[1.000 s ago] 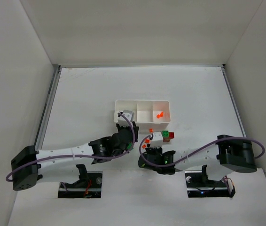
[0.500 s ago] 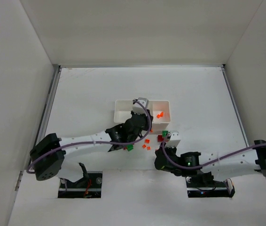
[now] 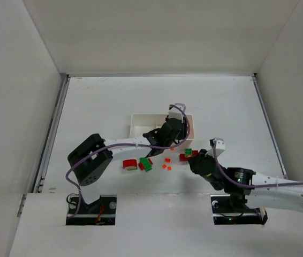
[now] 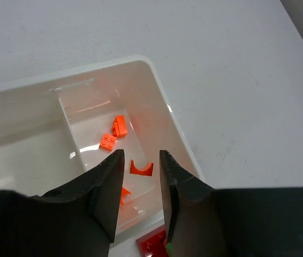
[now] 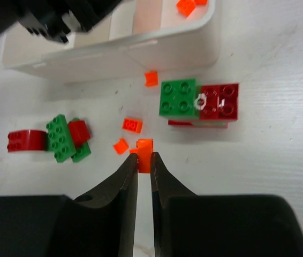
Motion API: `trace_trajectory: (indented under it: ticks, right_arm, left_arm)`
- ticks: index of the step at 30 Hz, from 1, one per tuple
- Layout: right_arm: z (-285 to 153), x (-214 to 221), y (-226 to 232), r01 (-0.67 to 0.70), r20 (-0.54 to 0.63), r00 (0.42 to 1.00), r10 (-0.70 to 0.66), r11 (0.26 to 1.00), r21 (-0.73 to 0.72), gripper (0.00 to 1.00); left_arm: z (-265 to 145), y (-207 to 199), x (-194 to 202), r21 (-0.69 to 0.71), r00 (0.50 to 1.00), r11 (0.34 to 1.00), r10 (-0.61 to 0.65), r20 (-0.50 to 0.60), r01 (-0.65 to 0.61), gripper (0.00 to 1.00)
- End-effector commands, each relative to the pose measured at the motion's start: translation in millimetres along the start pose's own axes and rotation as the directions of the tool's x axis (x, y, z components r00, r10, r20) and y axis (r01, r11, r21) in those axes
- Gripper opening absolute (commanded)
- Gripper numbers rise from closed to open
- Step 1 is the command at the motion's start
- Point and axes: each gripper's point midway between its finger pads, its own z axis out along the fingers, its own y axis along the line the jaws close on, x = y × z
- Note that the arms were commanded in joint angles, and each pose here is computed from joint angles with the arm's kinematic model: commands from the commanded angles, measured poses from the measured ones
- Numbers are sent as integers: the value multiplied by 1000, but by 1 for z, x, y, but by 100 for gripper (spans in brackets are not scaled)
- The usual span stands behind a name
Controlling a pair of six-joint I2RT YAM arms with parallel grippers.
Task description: Sort the legos into containers by color
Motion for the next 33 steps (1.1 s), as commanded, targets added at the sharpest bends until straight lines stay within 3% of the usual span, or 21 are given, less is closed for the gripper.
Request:
trace_trajectory:
  ticks: [1,6,14,25,29,33]
  right_arm:
    - [4,-21,5,14,31,999,-13,999,-36,15]
    - [17,-51,8,24,66,998,-22,999,-41,15]
    - [53,-94,24,73,101,992,-71,997,-16,15]
    - [117,-118,24,144,68,986,-150,986,81,17]
    - [128,-118,23,159,56,985,-165,982,107,21]
    - [129,-121,17,159,70,983,-170,978,136,36]
  left_arm:
    - [5,-17,-36,54,997,998,-33,76,29,35]
    - [-3,-9,-48,49,994,998,-48,100,43,50]
    - [-64,27,-57,32,981,994,-112,161,108,47]
    - [-163,101,-4,-55,968,983,-162,192,176,45]
    - [-192,130,12,-110,965,976,-165,204,190,45]
    - [-214,153,22,-154,964,968,-164,209,198,46]
